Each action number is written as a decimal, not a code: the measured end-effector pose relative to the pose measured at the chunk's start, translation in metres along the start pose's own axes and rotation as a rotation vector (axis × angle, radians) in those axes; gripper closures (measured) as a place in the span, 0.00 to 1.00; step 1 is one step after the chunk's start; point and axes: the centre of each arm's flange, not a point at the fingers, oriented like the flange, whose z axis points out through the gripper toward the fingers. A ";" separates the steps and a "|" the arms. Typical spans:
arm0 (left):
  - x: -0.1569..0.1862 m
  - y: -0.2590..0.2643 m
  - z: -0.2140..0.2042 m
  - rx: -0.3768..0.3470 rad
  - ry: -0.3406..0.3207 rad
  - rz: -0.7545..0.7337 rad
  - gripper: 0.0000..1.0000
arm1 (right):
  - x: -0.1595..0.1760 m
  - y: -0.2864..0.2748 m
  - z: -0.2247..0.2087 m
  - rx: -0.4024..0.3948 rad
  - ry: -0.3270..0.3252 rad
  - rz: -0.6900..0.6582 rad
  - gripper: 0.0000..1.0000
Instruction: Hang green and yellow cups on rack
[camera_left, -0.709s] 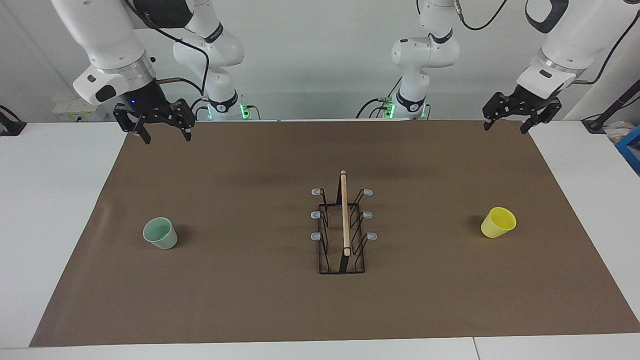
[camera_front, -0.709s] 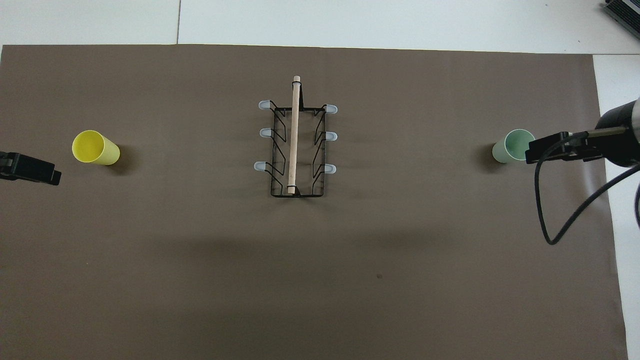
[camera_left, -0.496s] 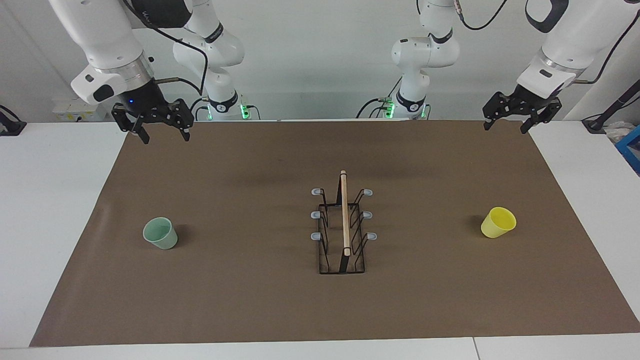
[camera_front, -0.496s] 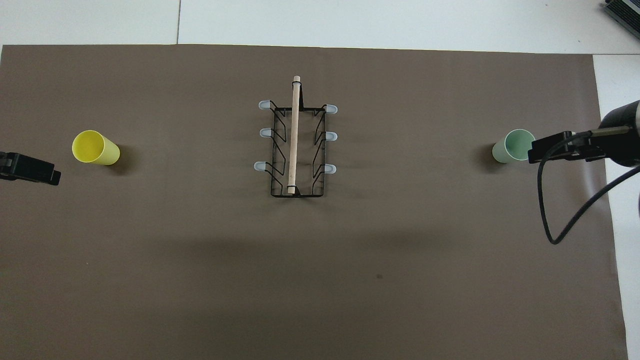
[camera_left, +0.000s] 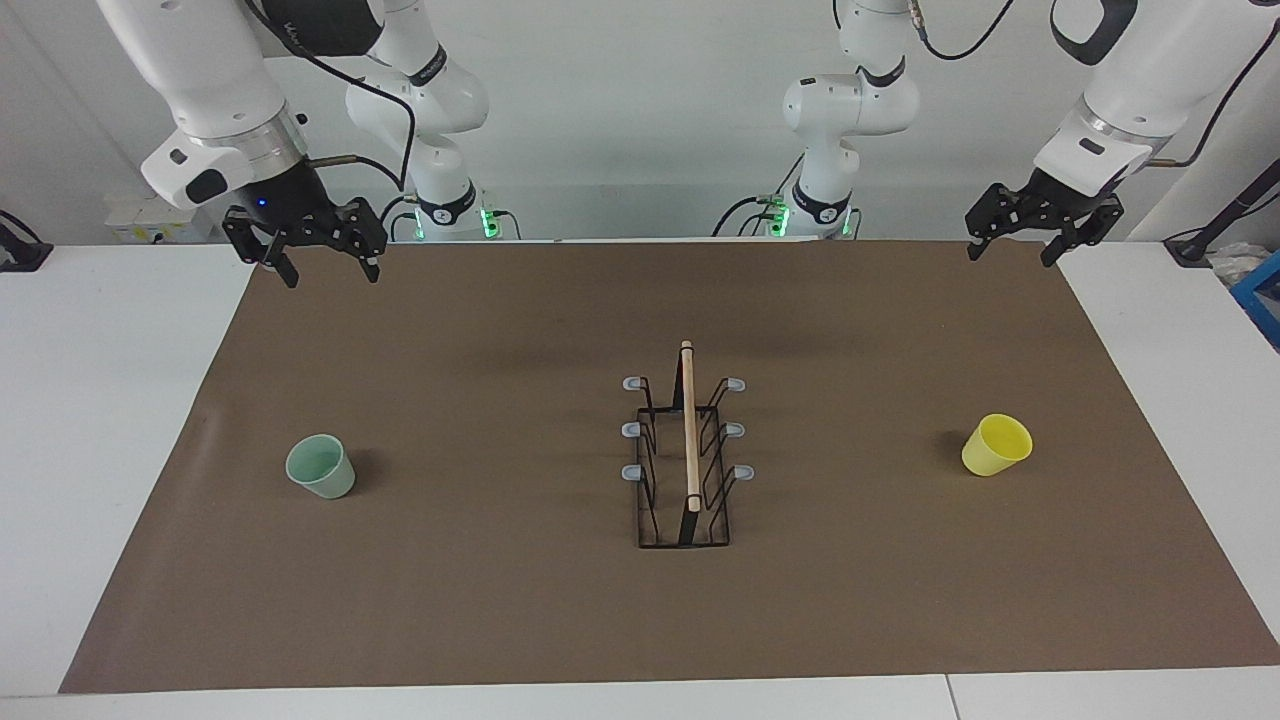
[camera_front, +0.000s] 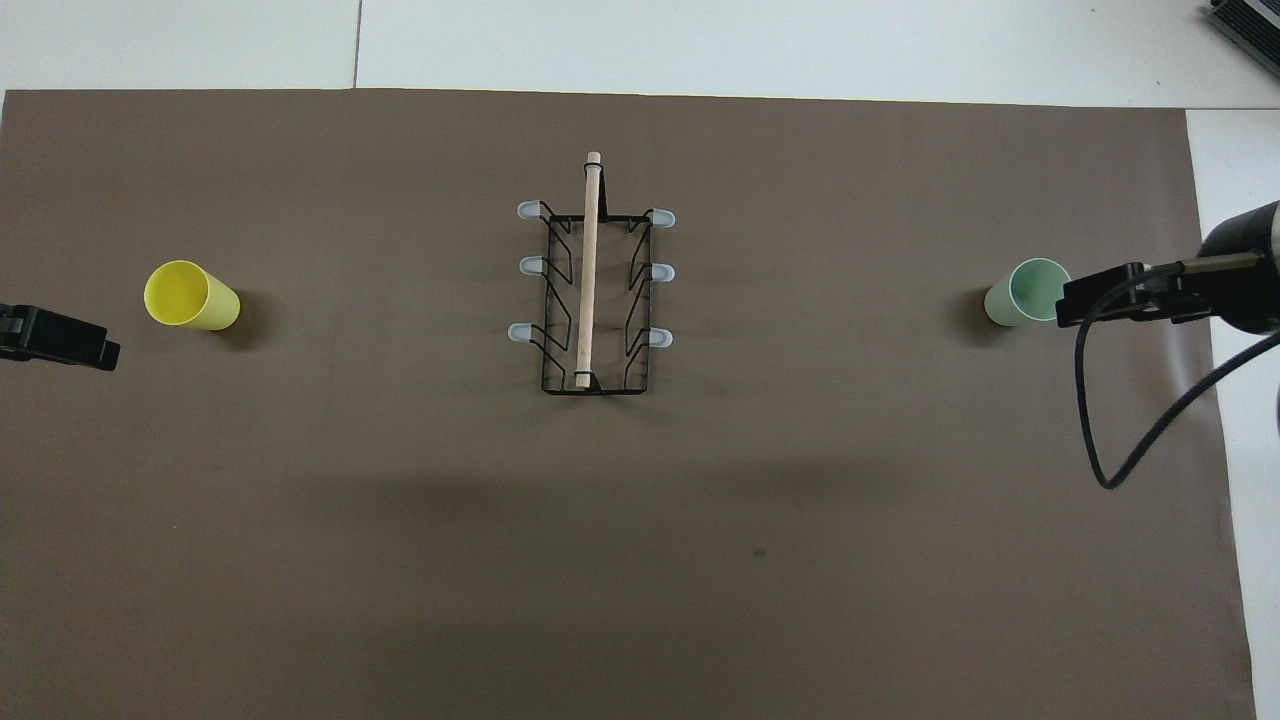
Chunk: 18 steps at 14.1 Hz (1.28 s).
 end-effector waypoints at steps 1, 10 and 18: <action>0.000 -0.002 0.000 0.000 0.002 -0.004 0.01 | 0.000 0.000 0.000 0.000 0.000 0.000 0.00; 0.017 -0.011 0.031 -0.003 -0.047 -0.159 0.00 | 0.002 0.006 0.003 -0.010 -0.006 0.009 0.00; 0.071 -0.088 0.102 -0.168 -0.113 -0.759 0.00 | 0.023 0.015 0.052 -0.372 -0.113 -0.399 0.00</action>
